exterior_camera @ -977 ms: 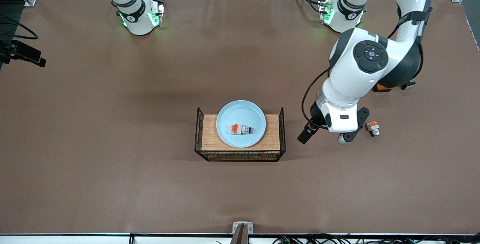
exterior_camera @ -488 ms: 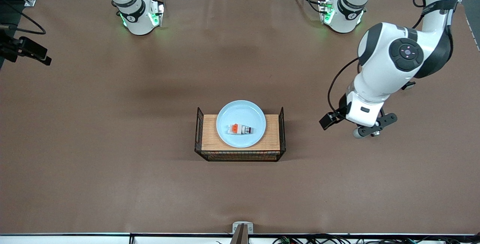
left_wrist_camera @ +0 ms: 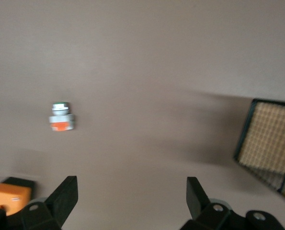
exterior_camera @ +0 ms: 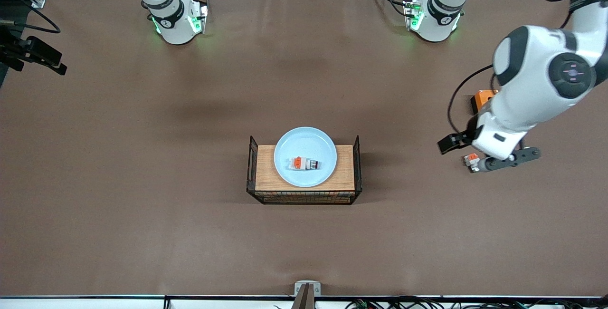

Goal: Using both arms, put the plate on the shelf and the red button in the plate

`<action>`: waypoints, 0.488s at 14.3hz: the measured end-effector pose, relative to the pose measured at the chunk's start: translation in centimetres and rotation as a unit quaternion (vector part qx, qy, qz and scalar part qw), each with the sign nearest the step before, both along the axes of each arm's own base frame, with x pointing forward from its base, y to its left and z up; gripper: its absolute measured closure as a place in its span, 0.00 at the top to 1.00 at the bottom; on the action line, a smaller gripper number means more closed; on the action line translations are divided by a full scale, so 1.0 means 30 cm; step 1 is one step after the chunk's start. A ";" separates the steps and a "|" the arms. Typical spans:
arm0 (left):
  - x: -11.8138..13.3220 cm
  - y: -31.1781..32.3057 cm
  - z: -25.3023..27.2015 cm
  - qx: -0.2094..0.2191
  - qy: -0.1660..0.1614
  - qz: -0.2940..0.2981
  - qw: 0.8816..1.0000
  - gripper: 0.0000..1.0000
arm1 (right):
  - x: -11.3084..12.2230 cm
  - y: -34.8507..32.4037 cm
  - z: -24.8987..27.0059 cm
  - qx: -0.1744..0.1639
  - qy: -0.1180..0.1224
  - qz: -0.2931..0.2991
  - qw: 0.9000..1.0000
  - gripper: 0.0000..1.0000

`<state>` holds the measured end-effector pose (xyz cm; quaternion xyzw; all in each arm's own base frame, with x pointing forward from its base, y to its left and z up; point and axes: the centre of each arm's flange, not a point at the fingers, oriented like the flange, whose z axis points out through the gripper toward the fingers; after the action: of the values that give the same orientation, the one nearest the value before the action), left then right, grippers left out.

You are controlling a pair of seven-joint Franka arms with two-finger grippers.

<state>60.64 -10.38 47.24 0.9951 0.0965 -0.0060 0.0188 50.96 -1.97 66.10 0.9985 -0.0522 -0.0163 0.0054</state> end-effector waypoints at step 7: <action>-0.074 0.258 0.181 0.001 -0.002 -0.045 0.999 1.00 | 0.008 0.001 0.003 0.000 -0.010 0.004 1.000 1.00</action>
<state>58.41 -2.65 52.68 0.9985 0.0519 -0.0050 0.0180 51.21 -1.94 66.19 0.9988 -0.0486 -0.0061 0.0051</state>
